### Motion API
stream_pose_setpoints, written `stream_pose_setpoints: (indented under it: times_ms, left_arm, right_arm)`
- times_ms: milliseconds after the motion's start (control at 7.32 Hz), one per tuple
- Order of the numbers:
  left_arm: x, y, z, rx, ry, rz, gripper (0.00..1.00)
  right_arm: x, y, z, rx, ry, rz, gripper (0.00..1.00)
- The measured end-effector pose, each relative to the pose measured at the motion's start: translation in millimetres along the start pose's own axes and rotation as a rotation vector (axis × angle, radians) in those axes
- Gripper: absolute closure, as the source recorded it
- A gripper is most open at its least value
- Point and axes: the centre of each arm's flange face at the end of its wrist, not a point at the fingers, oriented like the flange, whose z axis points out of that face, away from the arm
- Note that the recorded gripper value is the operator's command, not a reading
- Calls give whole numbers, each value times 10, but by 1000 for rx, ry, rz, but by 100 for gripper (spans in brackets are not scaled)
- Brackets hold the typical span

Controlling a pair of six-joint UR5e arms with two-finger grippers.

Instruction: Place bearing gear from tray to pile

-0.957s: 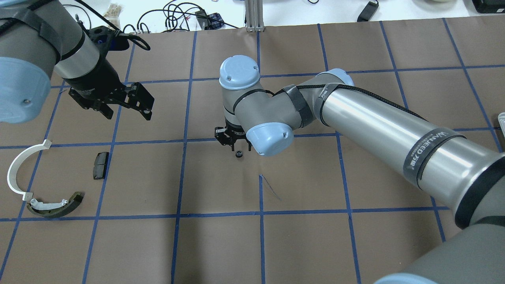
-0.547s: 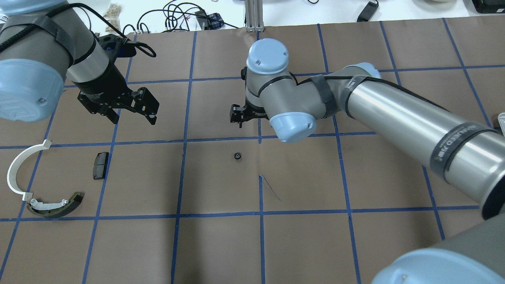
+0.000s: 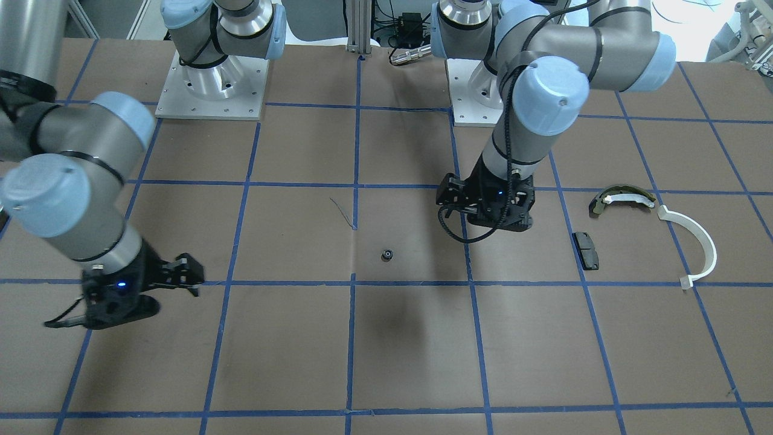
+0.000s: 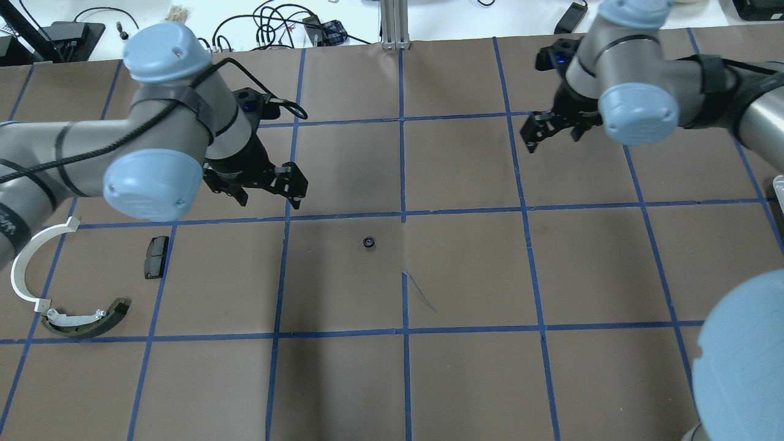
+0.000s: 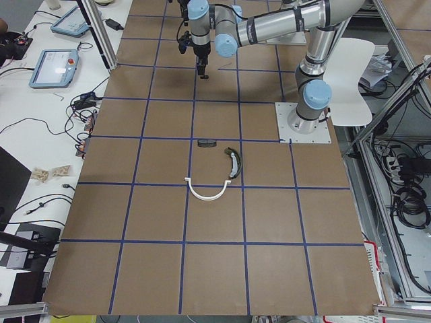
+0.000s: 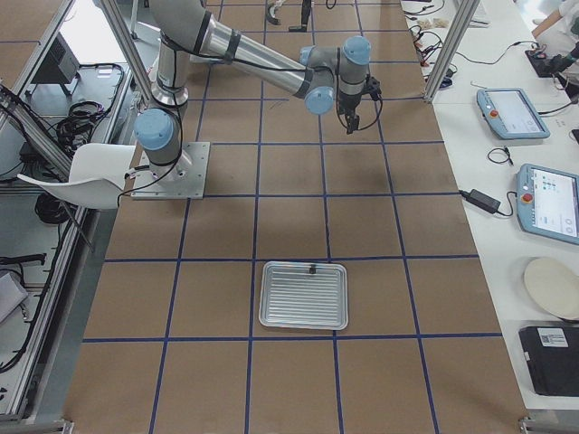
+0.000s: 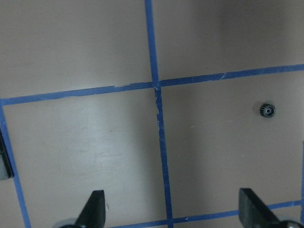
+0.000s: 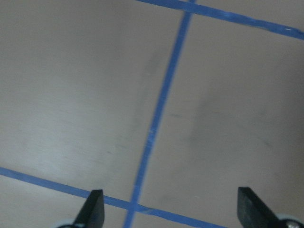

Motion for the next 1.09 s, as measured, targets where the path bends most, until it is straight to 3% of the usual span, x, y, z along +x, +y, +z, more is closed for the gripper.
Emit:
stream_pose_setpoints:
  times_ms: [137,410,547,957,1094]
  left_arm:
    - [267,-19,206,7,-1,31,0]
    - [717,-68,631,21,-2,84,0]
    - [825,-112,829,24,-3,94,0]
    - [1053,-199,1319,25,-11,114,16]
    - [1085,-207,1422,17,-14,119,22]
  right_arm:
    - [610,216,-48,-36,59,-83,0]
    - [1668,734,-139,-89,107,-235,0]
    - [2091,1003,-173,-103,111,-289,0]
    - [2691,1510,-110,-145,75,-581,0]
    - [2866,1673,-45,-150,56,-618,0]
